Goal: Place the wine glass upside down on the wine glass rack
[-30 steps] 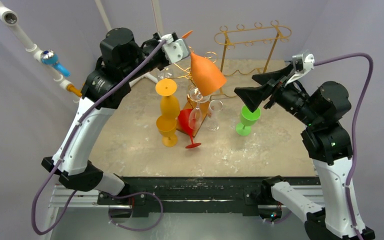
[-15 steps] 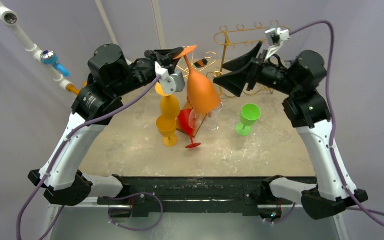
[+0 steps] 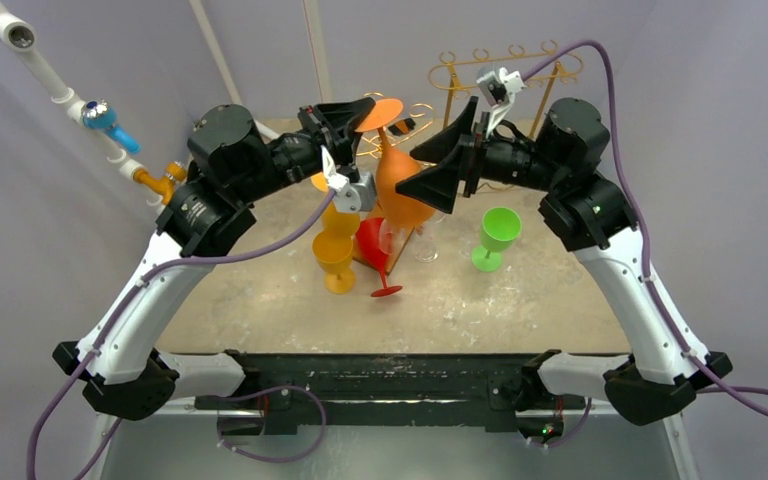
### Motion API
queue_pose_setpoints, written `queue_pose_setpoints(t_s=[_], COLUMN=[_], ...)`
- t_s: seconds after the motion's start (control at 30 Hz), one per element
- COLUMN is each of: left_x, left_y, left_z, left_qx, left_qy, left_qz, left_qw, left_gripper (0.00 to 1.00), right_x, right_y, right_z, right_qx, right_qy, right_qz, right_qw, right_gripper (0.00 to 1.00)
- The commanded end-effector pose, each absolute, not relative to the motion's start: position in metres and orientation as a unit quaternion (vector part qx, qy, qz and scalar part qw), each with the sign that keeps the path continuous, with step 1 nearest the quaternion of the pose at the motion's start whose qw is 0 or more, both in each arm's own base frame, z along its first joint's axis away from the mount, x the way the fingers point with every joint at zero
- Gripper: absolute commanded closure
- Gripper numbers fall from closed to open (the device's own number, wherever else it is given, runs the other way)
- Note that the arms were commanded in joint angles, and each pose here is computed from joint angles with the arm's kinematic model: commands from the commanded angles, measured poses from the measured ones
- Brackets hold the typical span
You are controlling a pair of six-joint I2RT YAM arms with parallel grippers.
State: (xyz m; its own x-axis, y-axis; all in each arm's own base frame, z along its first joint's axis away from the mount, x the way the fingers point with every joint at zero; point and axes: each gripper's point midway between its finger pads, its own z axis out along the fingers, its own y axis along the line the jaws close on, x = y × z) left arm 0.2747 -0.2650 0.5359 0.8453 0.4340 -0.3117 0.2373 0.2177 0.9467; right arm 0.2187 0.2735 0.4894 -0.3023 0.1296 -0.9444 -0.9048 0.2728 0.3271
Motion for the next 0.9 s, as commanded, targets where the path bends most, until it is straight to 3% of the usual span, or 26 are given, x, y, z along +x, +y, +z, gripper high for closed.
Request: queue_pose_setpoints(t_s=[0.0,0.4,0.5,0.57,0.7,0.8,0.87], left_x=[0.252,0.242,0.24,0.241,0.247,0.257,0.263], left_y=[-0.261,-0.268,-0.271,-0.271,-0.268,-0.264,-0.261], left_z=[0.579,0.588,0.586,0.584,0.579,0.569,0.564], left_qx=[0.599,0.59,0.593,0.594,0.585,0.576,0.559], left_qy=[0.189,0.169,0.171,0.187,0.252,0.322,0.375], left_qz=[0.095,0.091,0.087,0.076,0.04,0.016,-0.008], left_qw=[0.772,0.785,0.782,0.779,0.77,0.751,0.74], left_gripper=[1.0,1.0,0.99,0.7,0.53,0.32,0.17], right_x=[0.215,0.216,0.215,0.213,0.226,0.243,0.254], right_y=[0.278,0.296,0.295,0.291,0.27,0.25,0.237], right_z=[0.476,0.474,0.478,0.482,0.48,0.47,0.463], right_qx=[-0.332,-0.345,-0.343,-0.335,-0.291,-0.253,-0.231], right_qy=[0.623,0.619,0.613,0.608,0.622,0.642,0.653], right_qz=[0.501,0.495,0.496,0.496,0.447,0.398,0.368], right_qw=[0.5,0.503,0.511,0.521,0.574,0.605,0.62], right_gripper=[0.01,0.01,0.08,0.14,0.37,0.45,0.45])
